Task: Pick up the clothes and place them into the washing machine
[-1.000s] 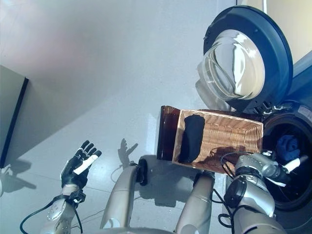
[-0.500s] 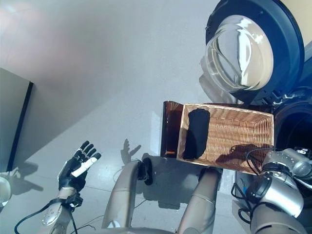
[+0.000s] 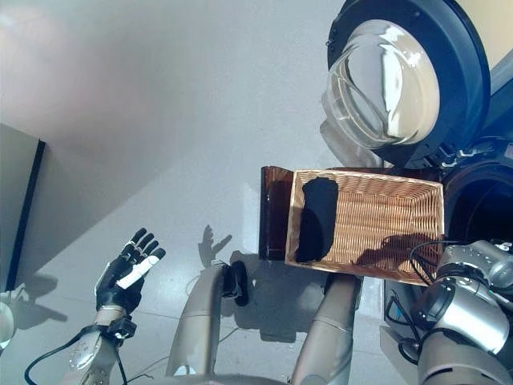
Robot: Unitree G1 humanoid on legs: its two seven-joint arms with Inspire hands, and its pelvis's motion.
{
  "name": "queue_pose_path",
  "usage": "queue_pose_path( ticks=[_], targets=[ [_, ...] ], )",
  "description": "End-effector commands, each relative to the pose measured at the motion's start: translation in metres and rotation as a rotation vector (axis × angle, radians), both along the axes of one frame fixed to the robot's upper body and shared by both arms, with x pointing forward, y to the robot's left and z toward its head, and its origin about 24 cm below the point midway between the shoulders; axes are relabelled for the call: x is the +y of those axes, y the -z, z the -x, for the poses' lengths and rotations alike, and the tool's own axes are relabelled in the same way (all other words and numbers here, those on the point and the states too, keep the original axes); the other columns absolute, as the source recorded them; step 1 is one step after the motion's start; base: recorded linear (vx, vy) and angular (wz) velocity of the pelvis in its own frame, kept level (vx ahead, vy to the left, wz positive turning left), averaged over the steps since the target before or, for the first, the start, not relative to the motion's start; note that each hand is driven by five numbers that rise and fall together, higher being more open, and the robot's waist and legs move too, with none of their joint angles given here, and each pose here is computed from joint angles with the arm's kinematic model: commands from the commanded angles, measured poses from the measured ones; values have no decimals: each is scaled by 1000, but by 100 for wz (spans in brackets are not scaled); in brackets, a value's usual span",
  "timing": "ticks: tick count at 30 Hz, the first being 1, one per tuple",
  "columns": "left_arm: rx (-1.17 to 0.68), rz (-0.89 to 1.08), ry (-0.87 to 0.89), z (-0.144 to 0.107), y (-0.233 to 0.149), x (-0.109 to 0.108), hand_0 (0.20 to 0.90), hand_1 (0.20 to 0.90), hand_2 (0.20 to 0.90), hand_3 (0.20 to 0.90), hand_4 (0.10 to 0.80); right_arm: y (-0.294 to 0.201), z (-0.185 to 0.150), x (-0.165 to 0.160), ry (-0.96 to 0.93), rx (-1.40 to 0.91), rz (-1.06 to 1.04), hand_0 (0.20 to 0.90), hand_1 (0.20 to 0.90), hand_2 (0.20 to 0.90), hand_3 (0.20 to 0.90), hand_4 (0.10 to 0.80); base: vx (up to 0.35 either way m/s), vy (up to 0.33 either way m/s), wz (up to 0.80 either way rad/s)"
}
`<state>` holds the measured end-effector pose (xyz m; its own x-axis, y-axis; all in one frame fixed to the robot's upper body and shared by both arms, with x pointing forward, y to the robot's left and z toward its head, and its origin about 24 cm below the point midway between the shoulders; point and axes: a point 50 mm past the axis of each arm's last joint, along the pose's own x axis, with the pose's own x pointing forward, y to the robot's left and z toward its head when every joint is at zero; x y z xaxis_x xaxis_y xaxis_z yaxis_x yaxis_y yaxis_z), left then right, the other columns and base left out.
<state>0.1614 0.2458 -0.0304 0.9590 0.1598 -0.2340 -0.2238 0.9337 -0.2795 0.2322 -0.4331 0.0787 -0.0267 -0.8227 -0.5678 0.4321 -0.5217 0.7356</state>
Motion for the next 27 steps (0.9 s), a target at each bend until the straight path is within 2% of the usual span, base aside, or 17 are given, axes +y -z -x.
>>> queue_pose_path(
  ticks=[1,2,3,8,15,21,23,27],
  targets=[
    [-173,-82,-85,-7,-33,29,900,900,900,900,800,-38,14,-24,33,71,257,211,211,211,211,308,0,0,0],
    [-171,-82,-85,-7,-33,29,900,900,900,900,800,-37,14,-24,26,78,261,417,417,417,417,455,86,-11,5],
    [-167,-82,-86,-7,-32,30,900,900,900,900,800,-35,16,-24,24,85,256,900,900,900,900,800,-98,-10,5],
    [-145,-76,-99,-4,-28,33,900,900,900,900,800,-21,20,-21,39,78,207,900,900,900,900,800,-17,-7,1],
    [-141,-65,-101,-4,-27,34,900,900,900,900,800,-8,8,-10,-59,80,219,900,900,900,900,800,0,0,0],
    [-131,-65,-84,-3,-25,36,900,900,900,900,800,15,-7,5,-337,306,261,900,900,900,900,800,4,-5,-1],
    [-118,-69,-93,-1,-23,40,900,900,900,900,800,27,-12,14,-476,455,290,900,900,900,900,800,34,-20,1],
    [-98,-76,-111,0,-17,43,900,900,900,900,800,39,-20,28,-612,560,339,900,900,900,900,800,19,-23,3]
  ],
)
